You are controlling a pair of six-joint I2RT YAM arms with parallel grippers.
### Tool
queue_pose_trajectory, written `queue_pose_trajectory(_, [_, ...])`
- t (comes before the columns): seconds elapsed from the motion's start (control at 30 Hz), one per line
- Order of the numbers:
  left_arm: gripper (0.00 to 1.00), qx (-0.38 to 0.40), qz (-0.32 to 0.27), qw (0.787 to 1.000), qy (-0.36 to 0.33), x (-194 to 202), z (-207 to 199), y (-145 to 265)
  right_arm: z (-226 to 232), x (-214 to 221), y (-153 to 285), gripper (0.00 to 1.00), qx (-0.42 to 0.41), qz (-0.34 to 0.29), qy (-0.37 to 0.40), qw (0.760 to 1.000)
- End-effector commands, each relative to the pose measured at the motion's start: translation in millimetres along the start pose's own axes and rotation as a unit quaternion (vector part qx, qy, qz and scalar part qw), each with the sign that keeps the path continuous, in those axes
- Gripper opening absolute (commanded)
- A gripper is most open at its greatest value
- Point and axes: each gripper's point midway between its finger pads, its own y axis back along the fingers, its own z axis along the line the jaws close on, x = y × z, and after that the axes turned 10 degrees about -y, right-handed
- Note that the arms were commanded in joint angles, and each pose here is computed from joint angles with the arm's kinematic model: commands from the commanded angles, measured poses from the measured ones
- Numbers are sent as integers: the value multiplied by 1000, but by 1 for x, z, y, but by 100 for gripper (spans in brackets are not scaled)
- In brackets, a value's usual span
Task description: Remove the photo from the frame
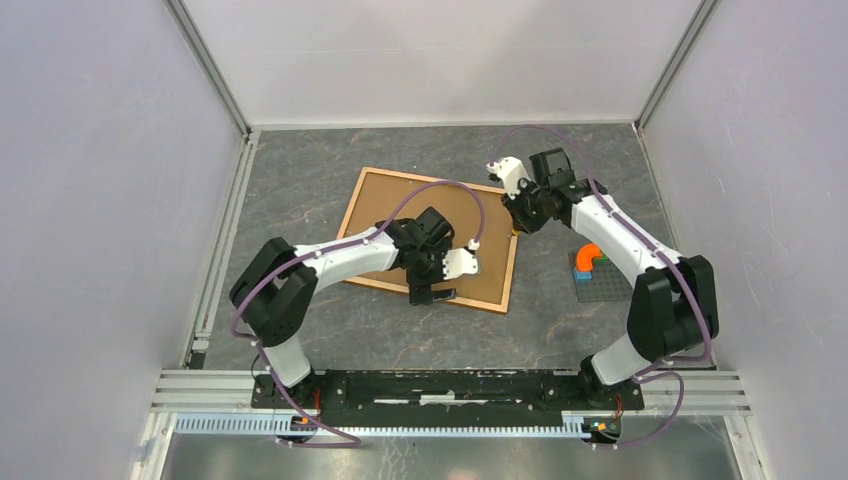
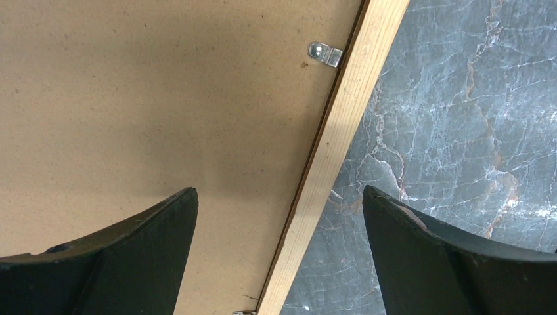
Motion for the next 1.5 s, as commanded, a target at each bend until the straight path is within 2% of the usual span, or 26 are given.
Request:
queue_pose_trajectory(0.0, [100,-8,-13,1000,-10,-5,1,-1,0,-14,-4,0,-3,-17,-7,1000])
queue_pose_trajectory(0.53, [95,14,11,999,-31,10,-13,-15,-29,-17,-17,0,68,-18,7,997])
queue_pose_trajectory(0.87, [95,22,11,999,-22,11,-17,-18,-18,-8,-24,0,45,-17,-4,999])
queue_pose_trajectory(1.17, [95,22,8,999,-22,8,-16,-19,5,-25,-18,0,-14,-73,8,997])
queue_pose_trajectory(1.47, [95,23,11,999,-19,11,-17,-18,-19,-25,-4,0,58,-72,19,996])
